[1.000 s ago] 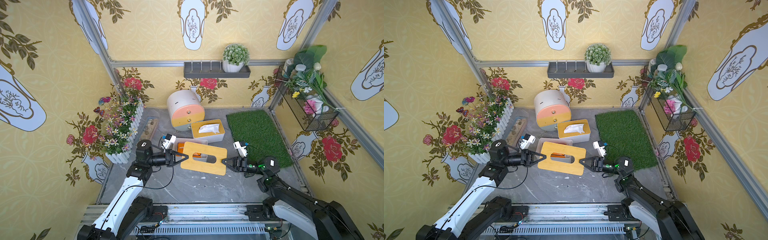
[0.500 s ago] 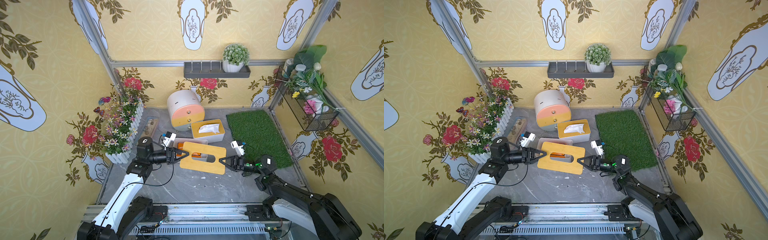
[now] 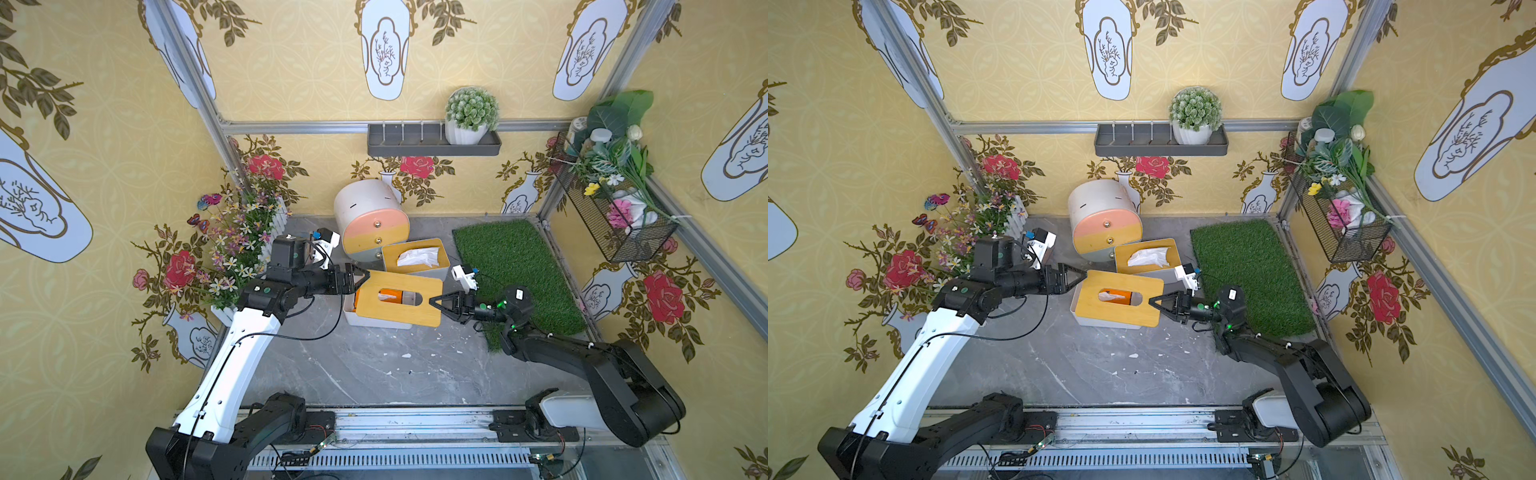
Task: Put the tissue paper into the tissue box
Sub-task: Pick up the box lid from the center of the board, then close the box lid on the tissue box.
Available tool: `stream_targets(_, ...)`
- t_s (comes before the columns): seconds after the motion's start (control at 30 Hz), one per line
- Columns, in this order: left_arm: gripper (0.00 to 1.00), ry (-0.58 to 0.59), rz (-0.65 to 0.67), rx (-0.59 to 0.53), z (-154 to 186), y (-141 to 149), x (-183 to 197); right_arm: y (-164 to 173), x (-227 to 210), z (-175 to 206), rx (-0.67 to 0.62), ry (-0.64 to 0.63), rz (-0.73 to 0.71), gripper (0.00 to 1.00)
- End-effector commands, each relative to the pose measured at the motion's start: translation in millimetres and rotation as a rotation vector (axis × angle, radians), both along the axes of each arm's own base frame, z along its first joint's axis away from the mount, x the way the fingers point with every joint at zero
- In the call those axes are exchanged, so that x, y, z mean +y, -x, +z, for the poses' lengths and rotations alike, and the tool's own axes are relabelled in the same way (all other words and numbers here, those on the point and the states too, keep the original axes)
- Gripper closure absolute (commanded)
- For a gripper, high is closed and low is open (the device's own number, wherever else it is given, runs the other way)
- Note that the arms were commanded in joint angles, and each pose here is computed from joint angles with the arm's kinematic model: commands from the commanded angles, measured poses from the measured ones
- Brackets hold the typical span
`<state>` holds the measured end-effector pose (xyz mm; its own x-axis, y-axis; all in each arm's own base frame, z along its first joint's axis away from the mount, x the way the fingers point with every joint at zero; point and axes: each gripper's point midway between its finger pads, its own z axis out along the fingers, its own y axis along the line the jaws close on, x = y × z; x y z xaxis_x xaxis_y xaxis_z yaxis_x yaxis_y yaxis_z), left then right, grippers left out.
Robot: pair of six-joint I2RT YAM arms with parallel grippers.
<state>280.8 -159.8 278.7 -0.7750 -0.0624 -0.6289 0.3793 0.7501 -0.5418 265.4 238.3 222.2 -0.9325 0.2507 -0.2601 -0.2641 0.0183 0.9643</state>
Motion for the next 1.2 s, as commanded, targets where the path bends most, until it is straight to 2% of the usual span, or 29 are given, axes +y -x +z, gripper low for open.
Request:
stream_targets(0.0,0.00,-0.185,0.053,-0.019,-16.9,-9.8,23.8,-7.4,4.8,6.5,-0.076,-0.009,0.034,1.00)
stream_targets(0.23,0.00,-0.274,0.058,0.014,-33.7,-36.5,28.1,-39.3,18.3,-12.0,-0.022,-0.031,0.066,1.00)
stream_targets(0.43,0.00,-0.281,0.042,0.063,-61.8,-48.8,23.5,-55.0,25.1,-35.4,0.019,-0.042,0.083,1.00)
stream_targets(0.83,0.00,-0.318,0.034,0.115,-88.5,-43.7,27.7,-71.6,27.9,-69.0,0.058,-0.007,0.062,1.00)
stream_targets(1.17,0.01,-0.345,0.028,0.162,-103.5,-44.9,29.4,-81.1,30.9,-79.0,0.074,0.018,0.047,1.00)
